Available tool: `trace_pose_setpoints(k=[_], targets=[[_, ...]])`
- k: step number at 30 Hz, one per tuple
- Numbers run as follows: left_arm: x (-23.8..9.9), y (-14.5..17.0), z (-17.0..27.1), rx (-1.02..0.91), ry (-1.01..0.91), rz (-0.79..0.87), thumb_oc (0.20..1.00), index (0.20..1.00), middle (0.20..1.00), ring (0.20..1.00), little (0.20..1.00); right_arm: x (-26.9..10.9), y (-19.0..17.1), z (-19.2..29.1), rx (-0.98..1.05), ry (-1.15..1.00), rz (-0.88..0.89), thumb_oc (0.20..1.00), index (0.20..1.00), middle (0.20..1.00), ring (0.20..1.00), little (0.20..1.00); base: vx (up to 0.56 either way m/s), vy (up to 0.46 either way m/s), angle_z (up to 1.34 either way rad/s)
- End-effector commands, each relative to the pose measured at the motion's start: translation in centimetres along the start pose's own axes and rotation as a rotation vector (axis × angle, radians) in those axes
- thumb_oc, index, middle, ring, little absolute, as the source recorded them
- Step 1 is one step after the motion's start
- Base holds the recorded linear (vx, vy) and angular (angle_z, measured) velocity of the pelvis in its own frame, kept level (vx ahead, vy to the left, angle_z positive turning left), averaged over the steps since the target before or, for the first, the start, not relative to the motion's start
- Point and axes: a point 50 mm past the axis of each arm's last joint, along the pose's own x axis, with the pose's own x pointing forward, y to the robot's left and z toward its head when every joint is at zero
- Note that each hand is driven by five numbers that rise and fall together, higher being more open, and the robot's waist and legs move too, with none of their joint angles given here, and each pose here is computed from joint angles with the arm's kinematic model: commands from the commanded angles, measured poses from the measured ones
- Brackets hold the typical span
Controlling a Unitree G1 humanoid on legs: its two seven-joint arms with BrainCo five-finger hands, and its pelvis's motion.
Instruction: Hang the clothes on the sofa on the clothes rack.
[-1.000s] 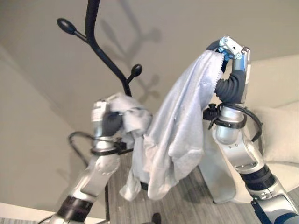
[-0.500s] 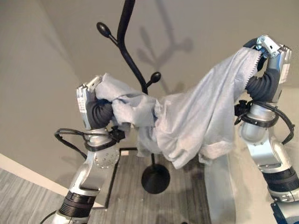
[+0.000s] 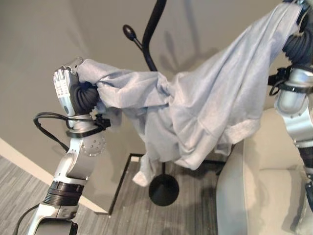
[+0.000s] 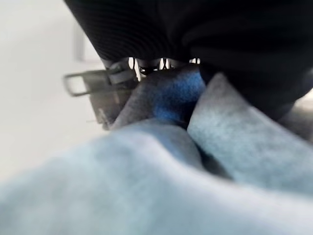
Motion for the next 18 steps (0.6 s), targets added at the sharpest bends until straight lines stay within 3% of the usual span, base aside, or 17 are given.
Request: trace_pose_setpoints(k=[1,10,18], targets=[[2.2,2.1,-1.2,0.030,0.020,0.086,0.200,0.200,0.200,0.200,0.200,2.7,-1.4,-0.5,0.006,0.035,-0.109,0.200,0.200,0.200,0.200,0.200,0.02,-0.028,0.27],[1.5,1.7,-2.8,0.070,0.087,0.028,0.200,0.200,0.200,0.200,0.200,5.5,-1.7,-3.7,-0.115,0.156,-0.099,0.200,0.200,0.200,0.200,0.200,0.05,-0.022,0.23],[0.9,0.5,-4.6,0.101,0.186,-0.034,0.200,0.200,0.200,0.200,0.200,7.0,-1.7,-7.1,-0.270,0.283,0.016,0.200,0.200,0.200,0.200,0.200,0.07,-0.040,0.18]])
